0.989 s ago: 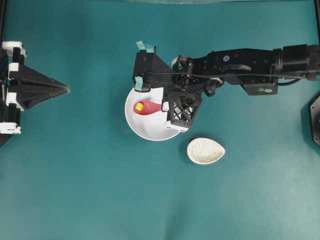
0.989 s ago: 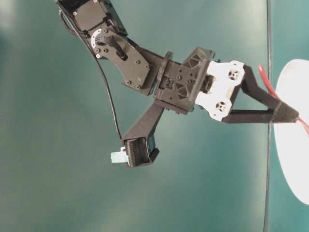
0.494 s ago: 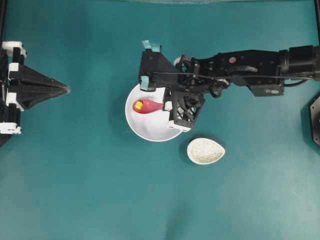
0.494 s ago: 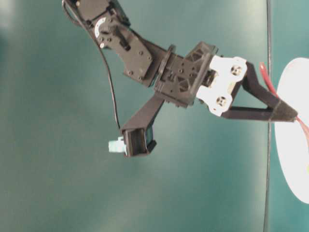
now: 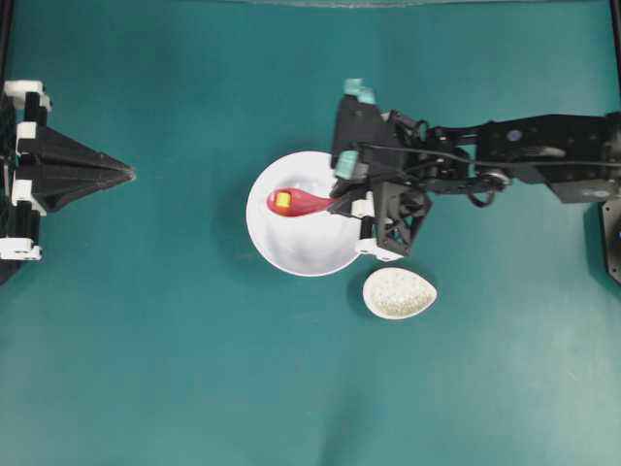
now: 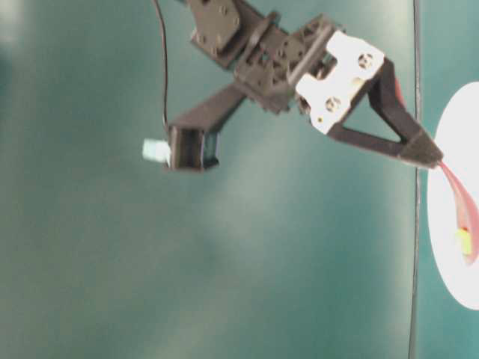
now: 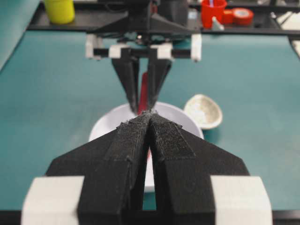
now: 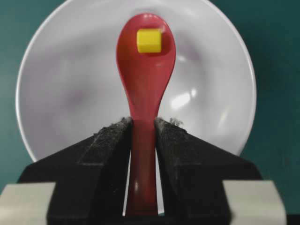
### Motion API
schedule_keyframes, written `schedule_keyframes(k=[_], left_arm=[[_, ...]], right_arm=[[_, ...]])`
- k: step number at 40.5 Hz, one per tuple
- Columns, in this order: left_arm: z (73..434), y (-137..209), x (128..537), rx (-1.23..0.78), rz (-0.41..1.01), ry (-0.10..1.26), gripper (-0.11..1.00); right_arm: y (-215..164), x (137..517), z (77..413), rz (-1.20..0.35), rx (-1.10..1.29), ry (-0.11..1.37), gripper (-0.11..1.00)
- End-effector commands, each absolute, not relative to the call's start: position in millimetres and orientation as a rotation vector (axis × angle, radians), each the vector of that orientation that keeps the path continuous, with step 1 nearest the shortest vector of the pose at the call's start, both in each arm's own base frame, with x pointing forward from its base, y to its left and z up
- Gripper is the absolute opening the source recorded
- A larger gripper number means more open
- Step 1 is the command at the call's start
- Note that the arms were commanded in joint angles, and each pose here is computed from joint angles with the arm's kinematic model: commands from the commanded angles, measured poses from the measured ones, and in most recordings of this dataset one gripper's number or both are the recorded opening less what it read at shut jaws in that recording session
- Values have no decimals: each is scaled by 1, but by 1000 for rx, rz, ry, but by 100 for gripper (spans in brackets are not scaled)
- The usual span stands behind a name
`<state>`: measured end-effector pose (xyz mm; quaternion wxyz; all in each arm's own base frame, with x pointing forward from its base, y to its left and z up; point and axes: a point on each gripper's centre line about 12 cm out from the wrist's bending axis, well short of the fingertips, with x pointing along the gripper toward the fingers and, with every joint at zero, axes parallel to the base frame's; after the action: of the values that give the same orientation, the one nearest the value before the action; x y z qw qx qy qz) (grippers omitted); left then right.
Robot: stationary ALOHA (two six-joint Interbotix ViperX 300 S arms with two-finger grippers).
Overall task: Scoop the yellow hexagonal prism block from the bowl with a spoon using the right arm.
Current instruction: 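Raise the spoon with the block and pull the right arm back right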
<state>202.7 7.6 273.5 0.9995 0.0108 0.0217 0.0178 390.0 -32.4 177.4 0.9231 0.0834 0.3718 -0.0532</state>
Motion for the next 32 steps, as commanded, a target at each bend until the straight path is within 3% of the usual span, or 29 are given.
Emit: schedule_keyframes(k=[1,17,32], left_arm=[[276,8,204,26,36,37,0],[276,8,204,22,36,37,0],[275,8,204,18,37,43,0]], right_arm=[[-28,385,192,-106,162,665,23],[-23,374,189,-109,152,549,23],[-21,363,252,-78,148,521,23]])
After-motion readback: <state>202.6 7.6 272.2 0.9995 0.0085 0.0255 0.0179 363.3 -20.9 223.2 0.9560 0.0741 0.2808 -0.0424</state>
